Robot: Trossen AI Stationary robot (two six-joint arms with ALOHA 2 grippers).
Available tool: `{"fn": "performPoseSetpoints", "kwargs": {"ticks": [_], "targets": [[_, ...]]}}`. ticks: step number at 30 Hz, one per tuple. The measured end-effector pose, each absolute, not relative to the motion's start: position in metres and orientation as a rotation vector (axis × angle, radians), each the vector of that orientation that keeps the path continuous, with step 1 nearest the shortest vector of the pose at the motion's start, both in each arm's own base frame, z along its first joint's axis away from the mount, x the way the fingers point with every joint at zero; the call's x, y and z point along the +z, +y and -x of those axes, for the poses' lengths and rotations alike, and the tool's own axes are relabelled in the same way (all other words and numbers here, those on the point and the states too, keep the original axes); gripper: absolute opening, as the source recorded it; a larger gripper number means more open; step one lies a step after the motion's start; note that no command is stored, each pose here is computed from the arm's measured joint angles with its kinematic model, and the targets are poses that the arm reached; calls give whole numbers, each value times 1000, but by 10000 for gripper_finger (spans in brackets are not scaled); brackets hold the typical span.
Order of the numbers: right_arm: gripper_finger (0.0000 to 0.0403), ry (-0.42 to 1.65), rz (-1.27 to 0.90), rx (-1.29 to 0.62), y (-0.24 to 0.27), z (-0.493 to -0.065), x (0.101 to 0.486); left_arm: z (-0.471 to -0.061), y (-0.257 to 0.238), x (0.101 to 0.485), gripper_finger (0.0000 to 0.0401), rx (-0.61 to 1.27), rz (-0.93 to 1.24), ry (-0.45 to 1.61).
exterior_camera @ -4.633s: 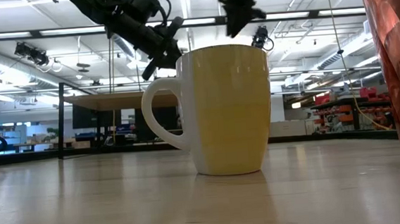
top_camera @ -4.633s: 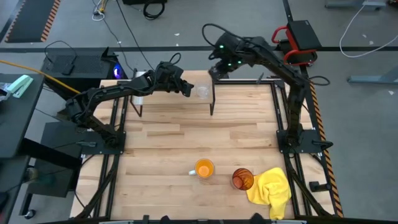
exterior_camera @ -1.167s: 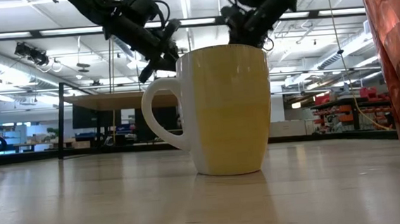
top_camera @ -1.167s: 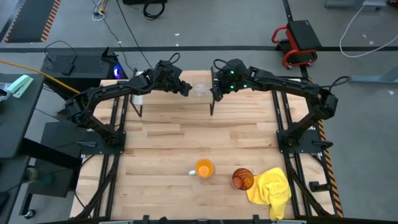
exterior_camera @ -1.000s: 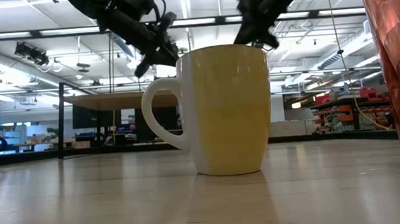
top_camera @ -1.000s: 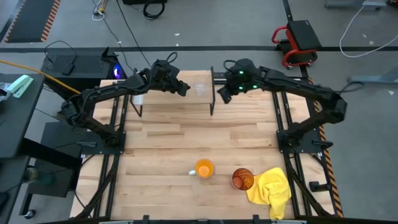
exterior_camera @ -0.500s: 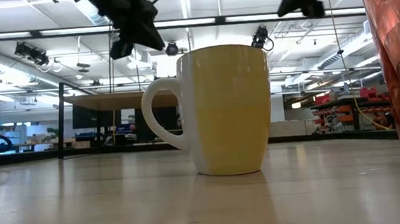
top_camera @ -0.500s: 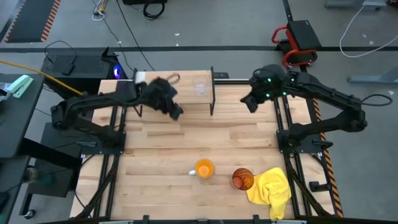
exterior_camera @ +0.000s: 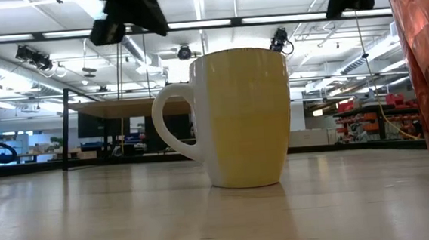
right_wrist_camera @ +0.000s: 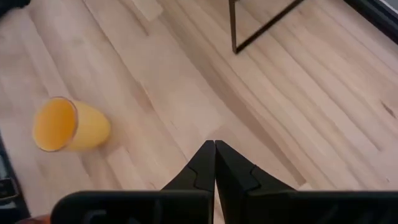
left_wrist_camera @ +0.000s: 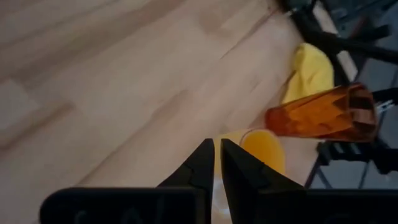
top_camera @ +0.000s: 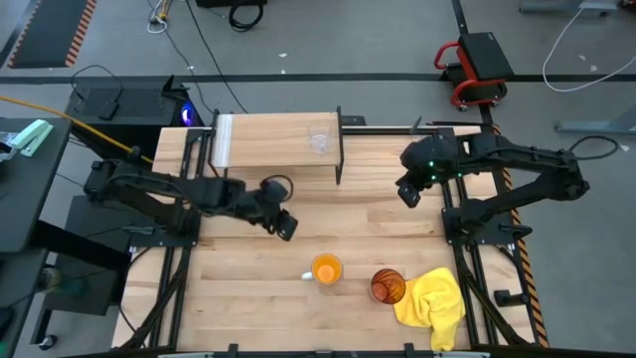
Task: Stack small to large cups/mugs on shelf
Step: Put the yellow mug on the shelf
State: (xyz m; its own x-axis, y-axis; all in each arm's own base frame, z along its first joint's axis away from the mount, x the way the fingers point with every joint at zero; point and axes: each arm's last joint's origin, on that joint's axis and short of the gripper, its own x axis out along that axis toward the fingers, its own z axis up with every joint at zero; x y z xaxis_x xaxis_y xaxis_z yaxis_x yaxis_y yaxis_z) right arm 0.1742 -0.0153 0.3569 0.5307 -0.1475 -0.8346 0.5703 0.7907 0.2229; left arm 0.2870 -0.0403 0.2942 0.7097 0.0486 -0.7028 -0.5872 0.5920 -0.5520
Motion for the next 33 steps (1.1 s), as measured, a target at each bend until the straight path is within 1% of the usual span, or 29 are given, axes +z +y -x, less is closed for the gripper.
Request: {"fn": "performPoseSetpoints", "kwargs": {"ticks": [3,8,12,17,26,33], "targets": [[16,939,-518,-474,-8,-176,349,-298,-49,282,36,409,889,726],[17,976,-561,-480,2,-180,332,-314,-59,263,36,327,926,803],[18,1009,-636,-517,13,-179,318,-318,-64,261,31,280,917,801],[18,1028,-719,-547,26,-180,300,-318,-70,262,23,218,839,811],[5,917,-863,-422,49,-200,283,-310,-99,258,24,104,681,860],[6,1013,-832,-408,63,-216,265,-310,-117,245,24,101,676,919]]}}
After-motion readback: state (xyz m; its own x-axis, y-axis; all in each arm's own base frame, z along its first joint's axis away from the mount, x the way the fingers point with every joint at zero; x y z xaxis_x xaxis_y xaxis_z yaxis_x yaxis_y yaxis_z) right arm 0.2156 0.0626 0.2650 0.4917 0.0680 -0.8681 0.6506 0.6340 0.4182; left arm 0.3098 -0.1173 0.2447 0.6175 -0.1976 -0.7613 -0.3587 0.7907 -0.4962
